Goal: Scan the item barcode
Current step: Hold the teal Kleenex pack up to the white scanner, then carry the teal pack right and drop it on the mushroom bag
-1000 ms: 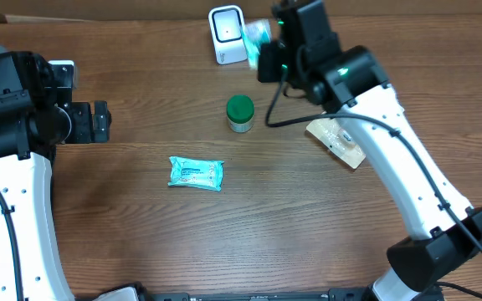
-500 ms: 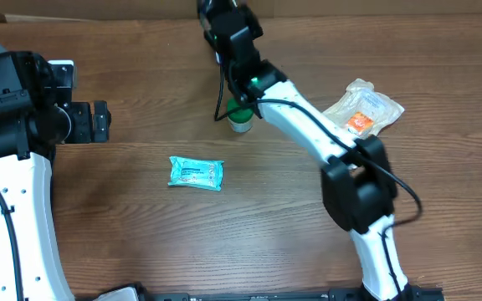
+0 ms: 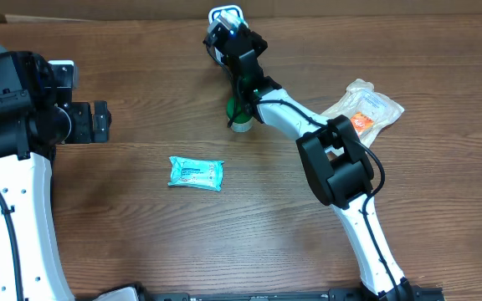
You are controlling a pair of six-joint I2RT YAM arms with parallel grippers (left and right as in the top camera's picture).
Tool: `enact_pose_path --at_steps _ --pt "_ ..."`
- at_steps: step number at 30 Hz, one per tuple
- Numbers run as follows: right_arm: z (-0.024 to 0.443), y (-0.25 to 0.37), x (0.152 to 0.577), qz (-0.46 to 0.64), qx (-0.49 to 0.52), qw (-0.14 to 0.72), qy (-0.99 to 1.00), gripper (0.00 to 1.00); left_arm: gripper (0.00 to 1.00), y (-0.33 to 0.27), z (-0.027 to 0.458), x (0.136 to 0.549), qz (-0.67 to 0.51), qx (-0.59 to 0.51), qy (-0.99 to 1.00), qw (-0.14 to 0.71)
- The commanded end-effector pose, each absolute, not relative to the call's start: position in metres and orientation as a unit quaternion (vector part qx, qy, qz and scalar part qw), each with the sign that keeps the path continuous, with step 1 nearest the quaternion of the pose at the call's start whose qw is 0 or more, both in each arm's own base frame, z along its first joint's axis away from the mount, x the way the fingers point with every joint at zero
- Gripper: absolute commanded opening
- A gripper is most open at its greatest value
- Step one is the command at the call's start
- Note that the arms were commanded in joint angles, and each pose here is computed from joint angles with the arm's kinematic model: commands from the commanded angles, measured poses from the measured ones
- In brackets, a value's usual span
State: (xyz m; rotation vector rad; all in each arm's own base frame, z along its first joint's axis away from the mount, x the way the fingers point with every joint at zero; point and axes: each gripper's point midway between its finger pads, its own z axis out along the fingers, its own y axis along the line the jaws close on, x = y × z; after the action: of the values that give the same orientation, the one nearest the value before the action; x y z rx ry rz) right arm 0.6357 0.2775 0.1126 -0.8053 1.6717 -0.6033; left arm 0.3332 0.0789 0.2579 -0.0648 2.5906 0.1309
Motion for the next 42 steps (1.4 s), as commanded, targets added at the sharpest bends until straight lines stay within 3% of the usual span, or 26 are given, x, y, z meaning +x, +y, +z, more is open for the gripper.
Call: enact_pose_path --at_steps 1,11,17,24,29,32,34,37,40,42 --pt "0.128 0.285 0.638 -0.257 -0.342 0.582 0.692 0.04 1.00 0.081 0.270 0.334 0.056 -0.019 0.956 0.286" --pt "0.134 0.292 0.636 -0.261 -0.347 0.589 0.681 0.04 1.00 0.081 0.270 0.334 0.056 -0.019 0.956 0.286" --pt "0.165 0.297 0.631 -0.270 -0.317 0.618 0.667 0.04 1.00 0.081 0.270 0.334 0.057 -0.019 0.956 0.286" --pt "0.247 0.296 0.606 -0.231 -0.286 0.630 0.684 0.04 1.00 0.081 0.270 0.334 0.056 -0.019 0.956 0.286" --pt "0.312 0.286 0.561 -0.112 -0.251 0.617 0.737 0.04 1.00 0.082 0.270 0.334 0.057 -0.019 0.956 0.286" --pt "0.332 0.275 0.515 -0.003 -0.205 0.571 0.795 0.04 1.00 0.081 0.270 0.334 0.057 -0.019 0.956 0.286" --pt "0.334 0.265 0.484 0.052 -0.180 0.525 0.830 0.10 1.00 0.081 0.270 0.334 0.056 -0.019 0.956 0.286" --pt "0.312 0.229 0.421 0.109 -0.123 0.393 0.905 0.14 1.00 0.081 0.270 0.334 0.056 -0.019 0.956 0.286" --pt "0.287 0.182 0.396 0.097 -0.009 0.302 0.948 0.13 1.00 0.082 0.270 0.334 0.057 -0.019 0.956 0.286" --pt "0.272 0.150 0.388 0.077 0.050 0.259 0.962 0.06 1.00 0.081 0.270 0.334 0.056 -0.019 0.956 0.286"
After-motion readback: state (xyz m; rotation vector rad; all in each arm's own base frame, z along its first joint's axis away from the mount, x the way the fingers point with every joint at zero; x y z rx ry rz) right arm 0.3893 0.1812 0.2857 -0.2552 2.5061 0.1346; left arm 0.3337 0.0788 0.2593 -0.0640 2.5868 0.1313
